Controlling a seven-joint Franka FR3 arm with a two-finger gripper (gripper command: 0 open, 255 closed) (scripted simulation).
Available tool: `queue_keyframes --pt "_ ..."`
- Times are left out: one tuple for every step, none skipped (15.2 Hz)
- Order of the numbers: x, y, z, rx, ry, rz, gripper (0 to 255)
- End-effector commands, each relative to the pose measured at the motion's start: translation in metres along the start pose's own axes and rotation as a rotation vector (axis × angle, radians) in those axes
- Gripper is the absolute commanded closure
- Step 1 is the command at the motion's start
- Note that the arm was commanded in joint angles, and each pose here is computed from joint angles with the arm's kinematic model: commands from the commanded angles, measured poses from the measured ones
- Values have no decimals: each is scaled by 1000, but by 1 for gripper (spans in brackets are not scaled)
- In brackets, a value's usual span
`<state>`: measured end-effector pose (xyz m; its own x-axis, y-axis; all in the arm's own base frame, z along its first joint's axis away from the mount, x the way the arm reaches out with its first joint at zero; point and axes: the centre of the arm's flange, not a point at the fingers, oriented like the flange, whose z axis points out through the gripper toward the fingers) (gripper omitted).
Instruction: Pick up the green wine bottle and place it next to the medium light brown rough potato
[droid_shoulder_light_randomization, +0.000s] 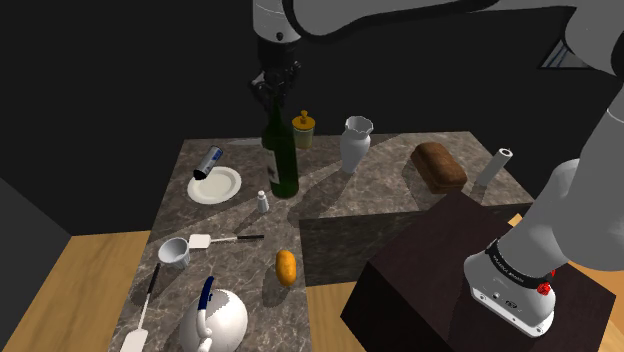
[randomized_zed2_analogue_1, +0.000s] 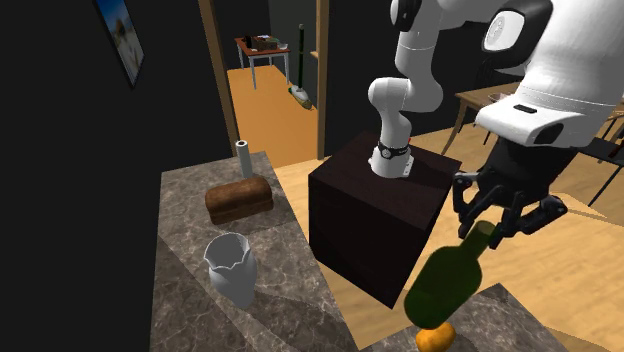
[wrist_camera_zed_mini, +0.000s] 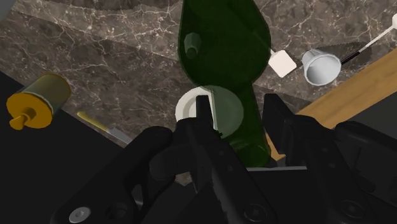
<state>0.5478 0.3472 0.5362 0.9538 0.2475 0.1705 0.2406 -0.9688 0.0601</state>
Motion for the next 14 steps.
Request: queue_keyframes --pt "-3 -1 9 0 1 0 255" --pt "-3 -1 14 0 1 0 255" --pt "-4 -1 20 0 1 0 255" --pt "-5 -2 25 0 1 0 255" --pt "-6 -2 30 0 1 0 255" --pt "-7 -2 35 0 1 0 255" --pt "-8 -3 40 0 1 0 255" --pt "-9 -3 46 0 1 0 255" --pt "-10 -3 51 0 1 0 255" --pt "-11 -4 56 0 1 0 255" --pt "-12 -4 61 0 1 0 255" --pt "-12 -4 66 0 1 0 255" --pt "-13 -5 72 0 1 0 255" --pt "-14 -5 77 0 1 0 255"
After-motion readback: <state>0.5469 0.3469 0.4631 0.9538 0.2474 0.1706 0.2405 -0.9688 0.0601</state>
